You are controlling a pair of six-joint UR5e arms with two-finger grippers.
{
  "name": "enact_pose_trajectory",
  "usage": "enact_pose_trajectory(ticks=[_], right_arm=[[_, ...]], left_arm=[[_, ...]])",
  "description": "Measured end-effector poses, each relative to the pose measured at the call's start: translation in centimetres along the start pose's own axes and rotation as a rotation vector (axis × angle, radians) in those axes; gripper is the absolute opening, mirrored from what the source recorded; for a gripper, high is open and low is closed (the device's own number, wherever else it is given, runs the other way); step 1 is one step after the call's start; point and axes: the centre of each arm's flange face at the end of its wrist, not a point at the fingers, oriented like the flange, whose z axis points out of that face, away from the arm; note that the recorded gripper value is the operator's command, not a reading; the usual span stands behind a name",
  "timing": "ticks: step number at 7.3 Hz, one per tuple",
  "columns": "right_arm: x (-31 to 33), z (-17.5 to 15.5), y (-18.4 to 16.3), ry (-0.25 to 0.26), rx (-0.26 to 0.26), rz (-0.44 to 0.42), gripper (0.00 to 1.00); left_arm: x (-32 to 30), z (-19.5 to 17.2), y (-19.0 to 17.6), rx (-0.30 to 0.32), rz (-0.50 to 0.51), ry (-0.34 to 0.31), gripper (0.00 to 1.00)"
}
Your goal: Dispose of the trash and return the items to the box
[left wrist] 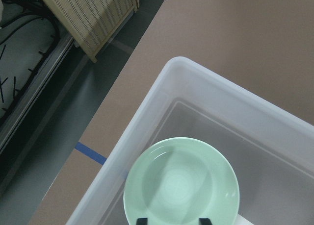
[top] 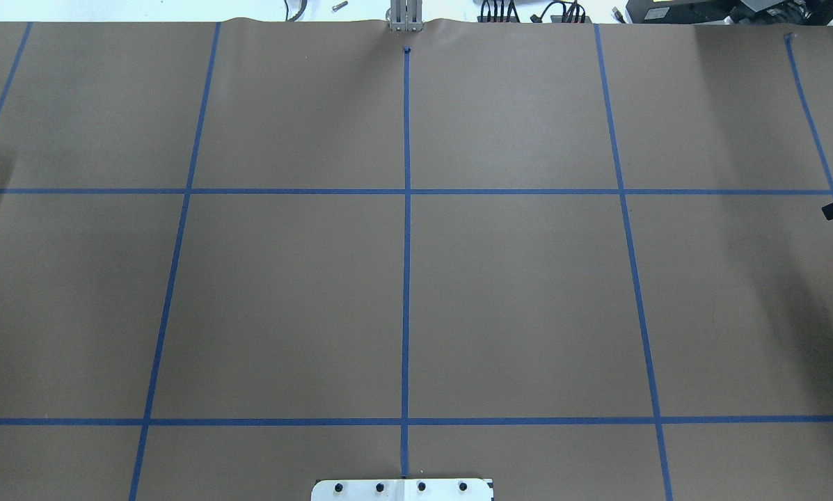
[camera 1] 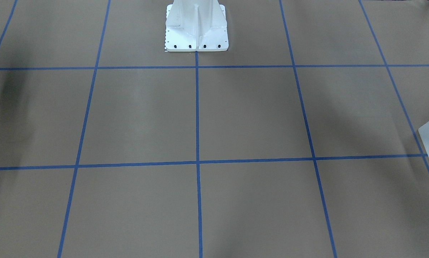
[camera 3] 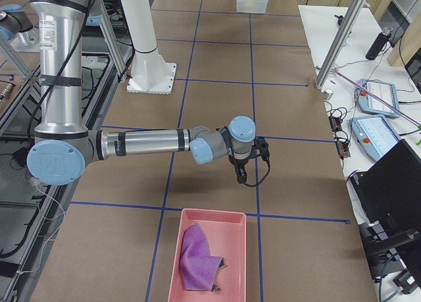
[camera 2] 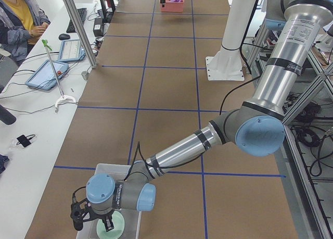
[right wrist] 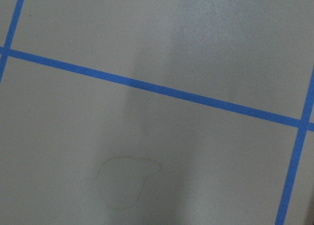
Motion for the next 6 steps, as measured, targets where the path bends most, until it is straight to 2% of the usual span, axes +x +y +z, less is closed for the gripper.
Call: enact_pose_trajectory(ticks=[1,2,4,6], right_arm=[[0.1,0.0,0.1,0.000,0.006,-0.005,1.00],[0.3,0.0,0.4,0.001,0.014,-0.011,1.00],[1.0,-0.5,0.4,0.016,0.035,-0.010,1.00],[1.5,-2.0,-1.5,0.102,0.067,0.004,1.00]], left_arm=[[4.1,-2.8,1.6,-0.005,-0.004,0.089,0.99],[8.6,-5.4,4.9,0.005,0.048,0.147,0.99],[17.0,-6.4,14.9,-0.007,0.250,0.176,0.99],[21.1,-5.7,23.1,-0.066,0.413,0.185,0.99]])
